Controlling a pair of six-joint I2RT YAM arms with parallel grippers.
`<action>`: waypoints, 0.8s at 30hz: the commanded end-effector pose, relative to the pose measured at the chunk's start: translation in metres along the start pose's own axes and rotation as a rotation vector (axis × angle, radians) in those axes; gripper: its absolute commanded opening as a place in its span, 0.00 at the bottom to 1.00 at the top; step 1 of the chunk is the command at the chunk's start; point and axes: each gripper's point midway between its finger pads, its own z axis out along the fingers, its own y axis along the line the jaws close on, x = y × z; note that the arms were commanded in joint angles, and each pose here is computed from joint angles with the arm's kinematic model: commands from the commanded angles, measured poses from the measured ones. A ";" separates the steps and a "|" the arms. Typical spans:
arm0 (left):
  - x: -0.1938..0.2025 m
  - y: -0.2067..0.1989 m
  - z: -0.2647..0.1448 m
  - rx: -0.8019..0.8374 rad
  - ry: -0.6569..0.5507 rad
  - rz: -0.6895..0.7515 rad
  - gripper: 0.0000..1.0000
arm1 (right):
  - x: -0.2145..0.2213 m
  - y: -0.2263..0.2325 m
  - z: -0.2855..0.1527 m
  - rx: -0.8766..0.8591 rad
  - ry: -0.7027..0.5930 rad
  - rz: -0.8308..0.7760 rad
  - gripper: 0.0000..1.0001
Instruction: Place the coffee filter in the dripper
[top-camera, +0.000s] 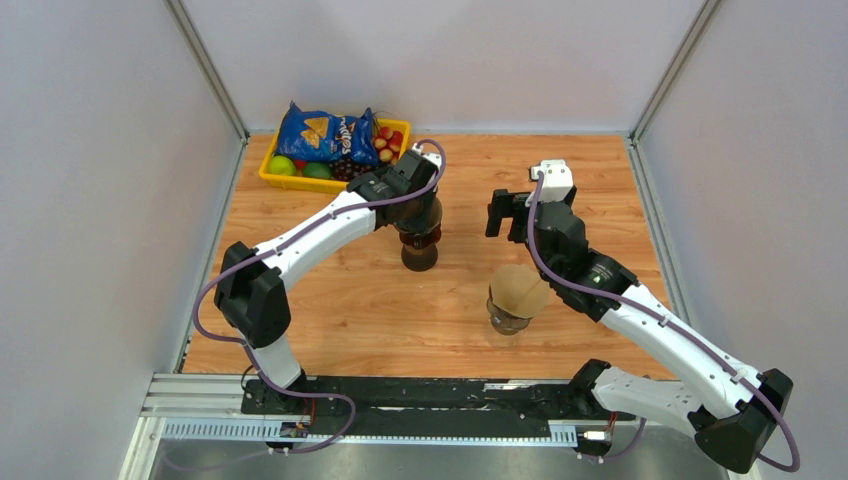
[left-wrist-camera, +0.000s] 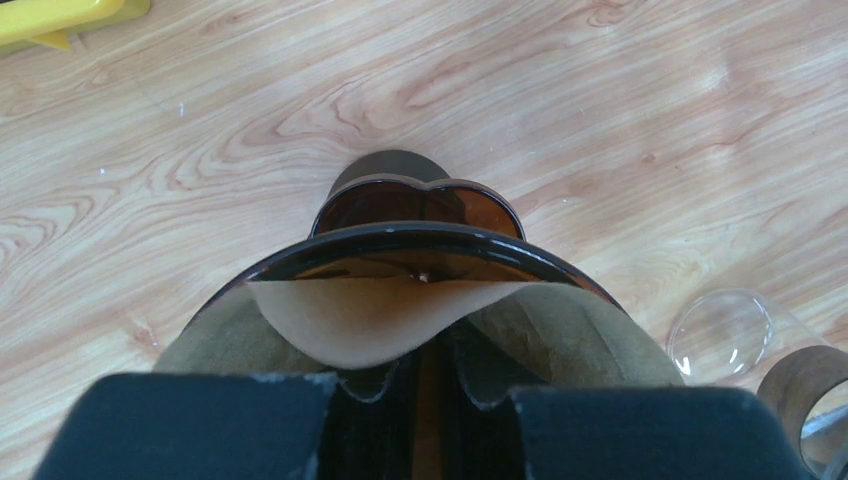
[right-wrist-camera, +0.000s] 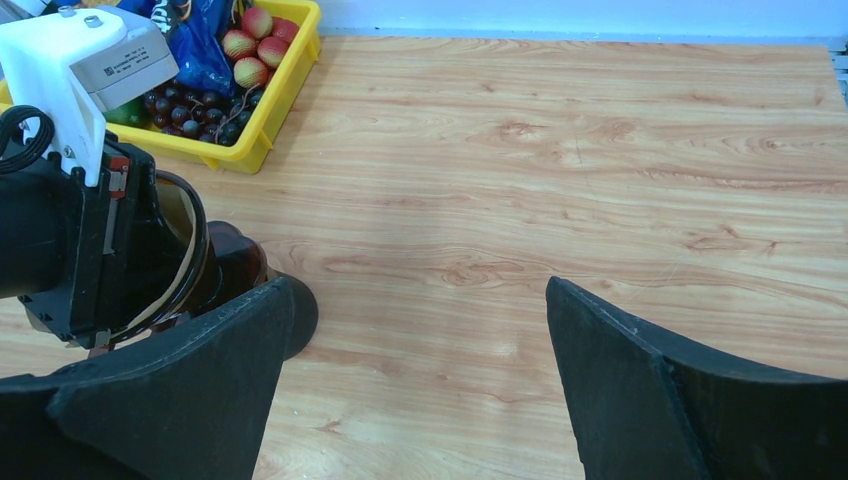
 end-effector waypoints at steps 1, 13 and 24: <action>-0.020 -0.008 -0.012 0.032 -0.042 -0.014 0.18 | -0.011 -0.003 0.000 0.014 -0.039 0.013 1.00; -0.035 -0.009 -0.025 0.039 -0.087 -0.007 0.23 | -0.011 -0.003 0.000 0.014 -0.041 0.014 1.00; -0.039 -0.012 -0.026 0.050 -0.091 -0.003 0.24 | -0.011 -0.003 0.000 0.014 -0.040 0.014 1.00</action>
